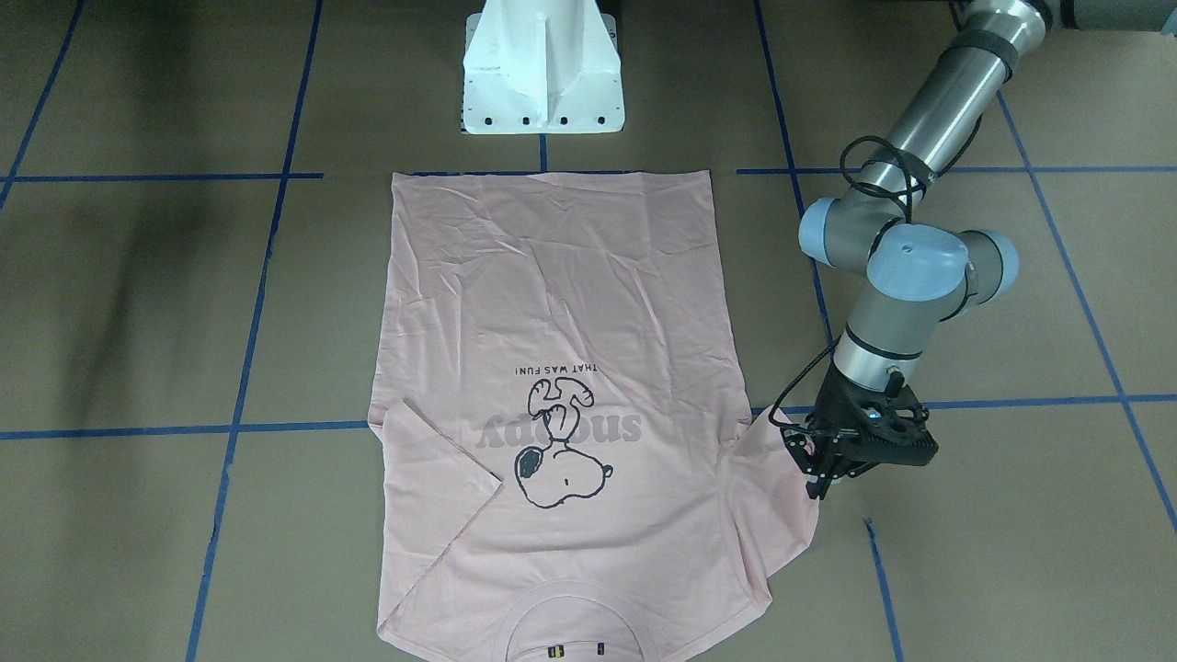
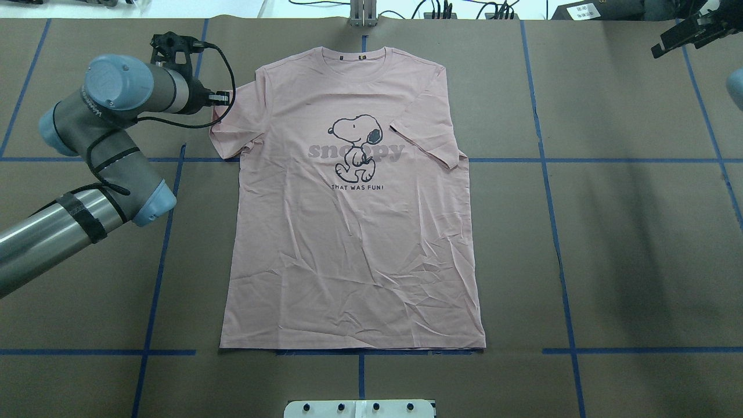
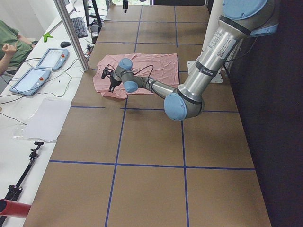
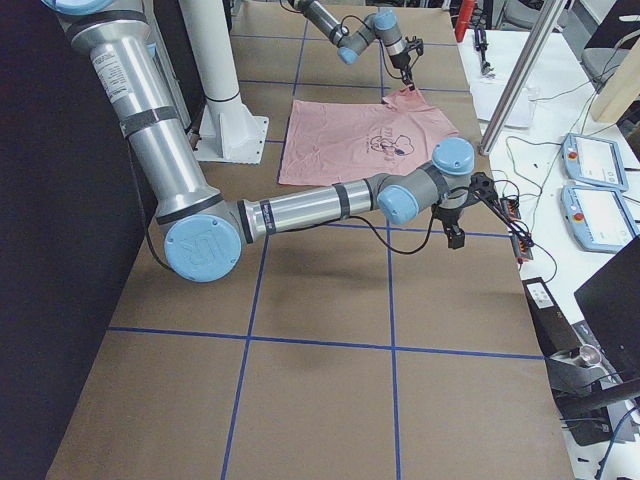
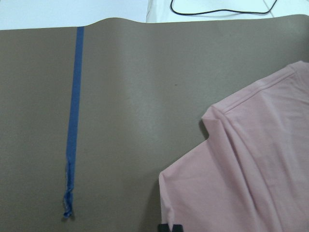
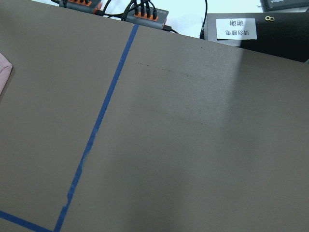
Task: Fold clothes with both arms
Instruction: 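Fold the sleeve nearest the left gripper inward with the left gripper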
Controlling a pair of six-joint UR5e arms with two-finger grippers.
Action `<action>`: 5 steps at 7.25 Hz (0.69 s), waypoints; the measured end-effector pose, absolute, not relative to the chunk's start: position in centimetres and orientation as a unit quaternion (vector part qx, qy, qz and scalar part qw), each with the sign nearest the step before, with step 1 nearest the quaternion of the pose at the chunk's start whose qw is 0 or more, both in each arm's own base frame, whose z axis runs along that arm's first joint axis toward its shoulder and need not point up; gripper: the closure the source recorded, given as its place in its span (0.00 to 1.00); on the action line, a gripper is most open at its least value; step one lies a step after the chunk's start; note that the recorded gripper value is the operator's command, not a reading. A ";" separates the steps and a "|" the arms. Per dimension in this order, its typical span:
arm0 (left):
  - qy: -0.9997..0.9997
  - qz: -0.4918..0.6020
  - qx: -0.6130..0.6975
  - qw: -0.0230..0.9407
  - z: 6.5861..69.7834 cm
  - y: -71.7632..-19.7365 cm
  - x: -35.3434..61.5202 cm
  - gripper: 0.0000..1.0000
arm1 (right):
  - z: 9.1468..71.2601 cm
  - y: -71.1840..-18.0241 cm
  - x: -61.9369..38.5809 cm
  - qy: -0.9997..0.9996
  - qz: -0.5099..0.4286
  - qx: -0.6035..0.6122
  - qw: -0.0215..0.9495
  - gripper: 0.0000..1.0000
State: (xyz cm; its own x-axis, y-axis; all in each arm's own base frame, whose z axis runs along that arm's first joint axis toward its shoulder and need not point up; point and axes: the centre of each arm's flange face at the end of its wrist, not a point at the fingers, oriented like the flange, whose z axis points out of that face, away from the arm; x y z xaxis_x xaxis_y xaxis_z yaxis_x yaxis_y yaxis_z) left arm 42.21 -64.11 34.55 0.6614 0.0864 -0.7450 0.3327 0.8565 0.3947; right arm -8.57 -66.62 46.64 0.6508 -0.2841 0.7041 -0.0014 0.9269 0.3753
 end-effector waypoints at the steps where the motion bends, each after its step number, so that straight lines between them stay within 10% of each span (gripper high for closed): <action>1: 0.413 -0.090 0.240 0.874 31.1 -63.7 43.8 1.00 | 46.6 -66.6 -8.6 -0.410 -0.079 0.174 0.892 0.00; 3: 0.426 -0.116 0.212 0.872 26.6 -62.8 47.3 1.00 | 46.6 -66.6 -8.6 -0.410 -0.079 0.174 0.892 0.00; 4: 0.426 -0.122 0.202 0.873 26.0 -62.8 48.7 0.37 | 46.6 -66.6 -8.6 -0.410 -0.079 0.174 0.892 0.00; 5: 0.423 -0.124 0.196 0.876 25.5 -63.2 50.0 0.00 | 46.6 -66.6 -8.6 -0.410 -0.079 0.174 0.892 0.00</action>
State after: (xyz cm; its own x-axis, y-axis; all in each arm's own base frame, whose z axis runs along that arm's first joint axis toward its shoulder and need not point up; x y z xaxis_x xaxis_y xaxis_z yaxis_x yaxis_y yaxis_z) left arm 50.05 -63.18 25.49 0.6110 -0.0516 -0.7899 0.3837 0.8922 0.2384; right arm -8.61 -66.61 46.60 0.6506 -0.2845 0.7042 -0.0013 0.9268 0.3756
